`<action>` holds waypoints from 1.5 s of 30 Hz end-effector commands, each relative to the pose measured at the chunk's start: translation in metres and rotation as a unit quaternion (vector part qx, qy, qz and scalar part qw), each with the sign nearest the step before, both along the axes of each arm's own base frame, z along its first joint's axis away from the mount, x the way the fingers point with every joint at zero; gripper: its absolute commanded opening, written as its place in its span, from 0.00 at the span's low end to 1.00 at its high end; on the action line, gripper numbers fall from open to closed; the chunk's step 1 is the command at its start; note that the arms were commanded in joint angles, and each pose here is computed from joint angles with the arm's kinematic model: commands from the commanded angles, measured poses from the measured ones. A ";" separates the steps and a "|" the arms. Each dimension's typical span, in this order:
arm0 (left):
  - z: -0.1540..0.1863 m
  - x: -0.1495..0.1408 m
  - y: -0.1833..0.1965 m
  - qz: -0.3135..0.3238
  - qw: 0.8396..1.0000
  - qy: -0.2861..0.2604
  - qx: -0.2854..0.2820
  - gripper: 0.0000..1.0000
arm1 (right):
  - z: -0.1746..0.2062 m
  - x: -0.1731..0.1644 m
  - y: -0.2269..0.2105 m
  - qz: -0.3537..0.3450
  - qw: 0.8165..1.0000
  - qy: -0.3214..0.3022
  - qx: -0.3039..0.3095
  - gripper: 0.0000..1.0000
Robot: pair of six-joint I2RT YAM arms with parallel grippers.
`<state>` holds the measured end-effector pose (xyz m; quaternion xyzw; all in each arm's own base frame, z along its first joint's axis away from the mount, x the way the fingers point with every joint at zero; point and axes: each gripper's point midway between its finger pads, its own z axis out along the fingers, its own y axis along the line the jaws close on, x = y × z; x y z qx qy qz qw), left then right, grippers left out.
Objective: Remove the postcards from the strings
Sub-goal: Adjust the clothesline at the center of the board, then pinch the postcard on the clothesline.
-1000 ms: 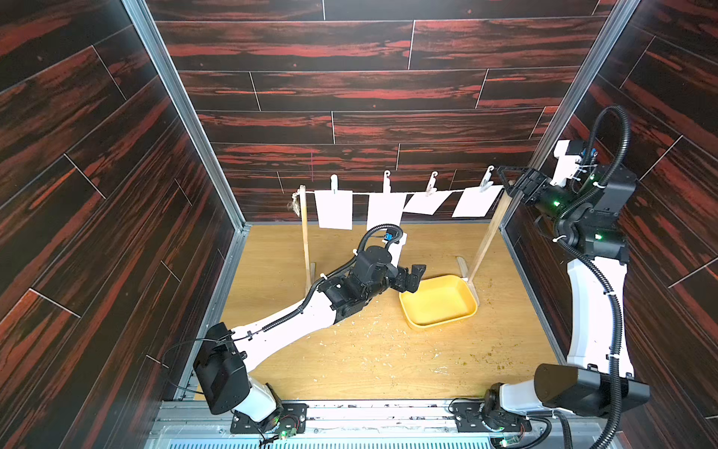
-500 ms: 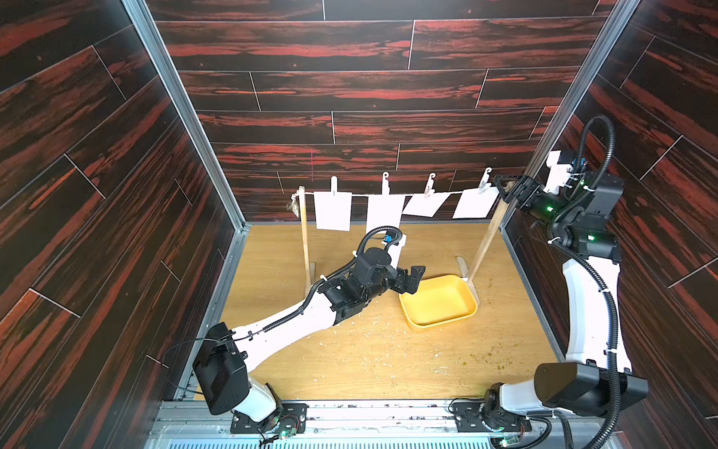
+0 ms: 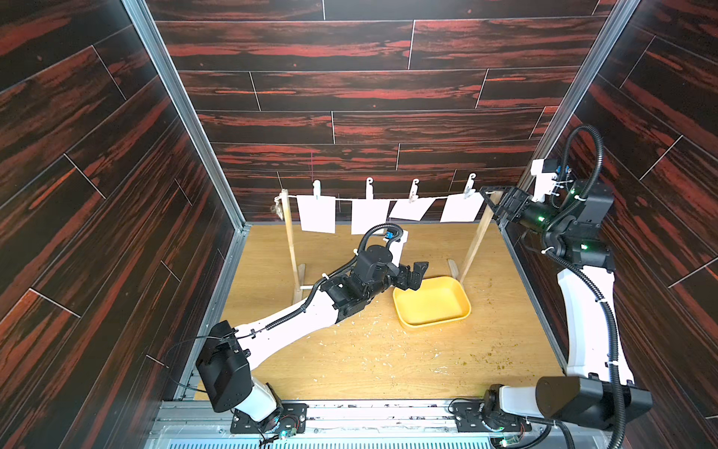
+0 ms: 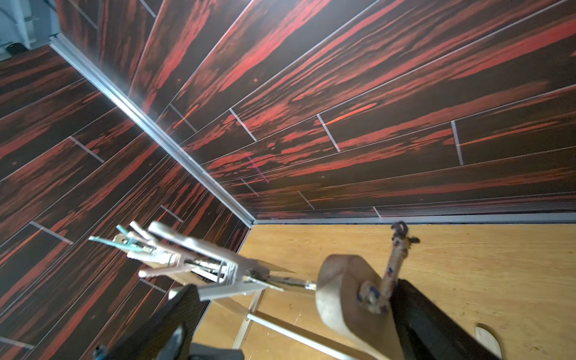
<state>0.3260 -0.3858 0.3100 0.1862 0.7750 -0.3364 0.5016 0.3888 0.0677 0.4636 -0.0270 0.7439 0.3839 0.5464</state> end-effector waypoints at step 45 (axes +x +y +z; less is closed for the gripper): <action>0.091 0.056 -0.081 -0.114 0.948 -0.197 -0.222 0.76 | 0.054 -0.055 0.026 0.035 0.990 -0.107 -0.080 0.92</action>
